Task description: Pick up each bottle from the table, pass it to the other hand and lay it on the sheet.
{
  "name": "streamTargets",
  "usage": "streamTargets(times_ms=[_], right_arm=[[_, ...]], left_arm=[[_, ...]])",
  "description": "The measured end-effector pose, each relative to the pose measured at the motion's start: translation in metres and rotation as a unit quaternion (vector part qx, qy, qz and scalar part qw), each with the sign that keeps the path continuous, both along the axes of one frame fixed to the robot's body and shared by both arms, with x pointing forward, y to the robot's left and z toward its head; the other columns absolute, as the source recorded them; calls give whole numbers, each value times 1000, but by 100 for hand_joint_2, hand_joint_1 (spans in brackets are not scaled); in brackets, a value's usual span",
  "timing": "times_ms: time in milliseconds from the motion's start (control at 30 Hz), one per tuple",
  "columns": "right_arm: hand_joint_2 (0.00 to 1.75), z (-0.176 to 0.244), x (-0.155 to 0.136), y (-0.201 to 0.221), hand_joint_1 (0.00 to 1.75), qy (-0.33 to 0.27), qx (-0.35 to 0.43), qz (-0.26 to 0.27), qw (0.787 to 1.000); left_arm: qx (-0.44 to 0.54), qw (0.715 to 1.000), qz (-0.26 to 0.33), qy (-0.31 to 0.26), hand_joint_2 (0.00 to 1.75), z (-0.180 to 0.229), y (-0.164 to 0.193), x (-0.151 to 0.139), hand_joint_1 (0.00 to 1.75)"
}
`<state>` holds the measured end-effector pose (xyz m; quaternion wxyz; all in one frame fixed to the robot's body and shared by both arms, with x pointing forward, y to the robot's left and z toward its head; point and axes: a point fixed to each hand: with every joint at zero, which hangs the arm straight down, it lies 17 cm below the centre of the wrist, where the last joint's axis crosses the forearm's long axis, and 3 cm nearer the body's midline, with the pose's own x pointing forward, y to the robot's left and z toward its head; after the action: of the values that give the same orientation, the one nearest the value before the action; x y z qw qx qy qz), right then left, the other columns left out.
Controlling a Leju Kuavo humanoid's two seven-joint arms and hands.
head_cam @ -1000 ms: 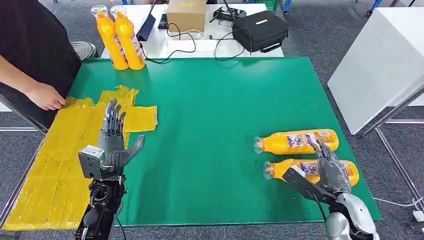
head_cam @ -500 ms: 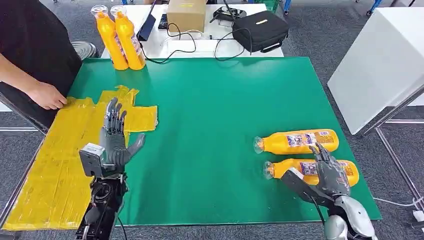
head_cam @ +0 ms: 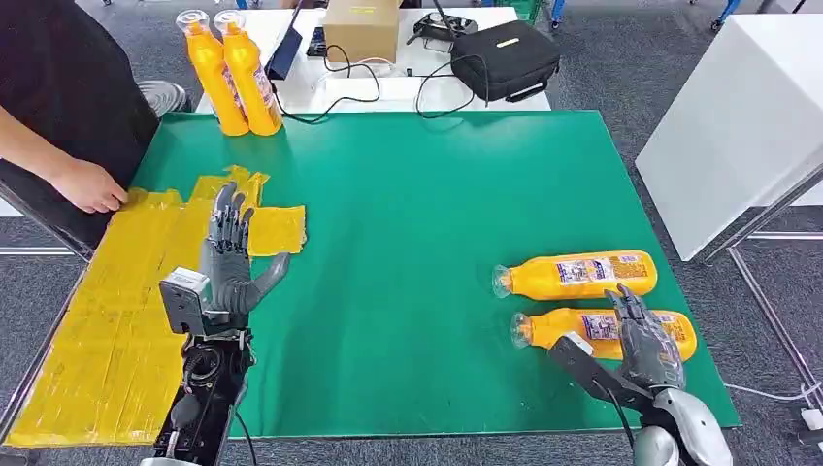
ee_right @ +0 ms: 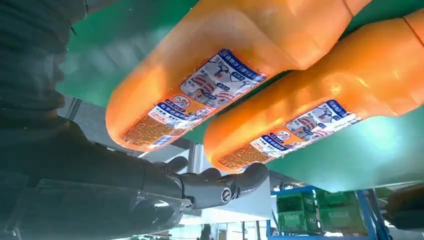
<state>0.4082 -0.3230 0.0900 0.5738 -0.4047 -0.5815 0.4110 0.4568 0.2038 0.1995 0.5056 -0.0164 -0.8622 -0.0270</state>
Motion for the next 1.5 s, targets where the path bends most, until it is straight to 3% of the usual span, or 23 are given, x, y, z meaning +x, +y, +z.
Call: streamTargets(times_ms=[300,533,567,700,900,1233,1267,1500], right_arm=[[175,-3,0,3,0,8,-1,-1,1000],[175,11,1,8,0,-28,25,9,999],[0,14,1,10,0,-36,31,11,999],[0,38,-2,25,0,-84,94,46,991],[0,91,-15,29,0,-157,203,107,961],[0,111,-39,21,0,-186,199,125,954],[175,108,-43,20,0,-184,198,124,955],[175,86,-64,7,0,-140,156,103,972]], left_arm=[[0,1000,-8,4,175,0,-2,-1,0],[-8,1000,-12,-5,175,-8,10,-8,0],[-7,1000,-10,-7,175,-10,12,-10,0],[-4,1000,-9,-5,175,-21,15,-16,0],[-6,1000,-9,6,175,-35,26,-24,0],[-3,1000,0,29,175,-60,47,-52,0],[-2,1000,-2,30,175,-61,47,-53,0],[1,1000,-6,24,175,-56,45,-47,0]])
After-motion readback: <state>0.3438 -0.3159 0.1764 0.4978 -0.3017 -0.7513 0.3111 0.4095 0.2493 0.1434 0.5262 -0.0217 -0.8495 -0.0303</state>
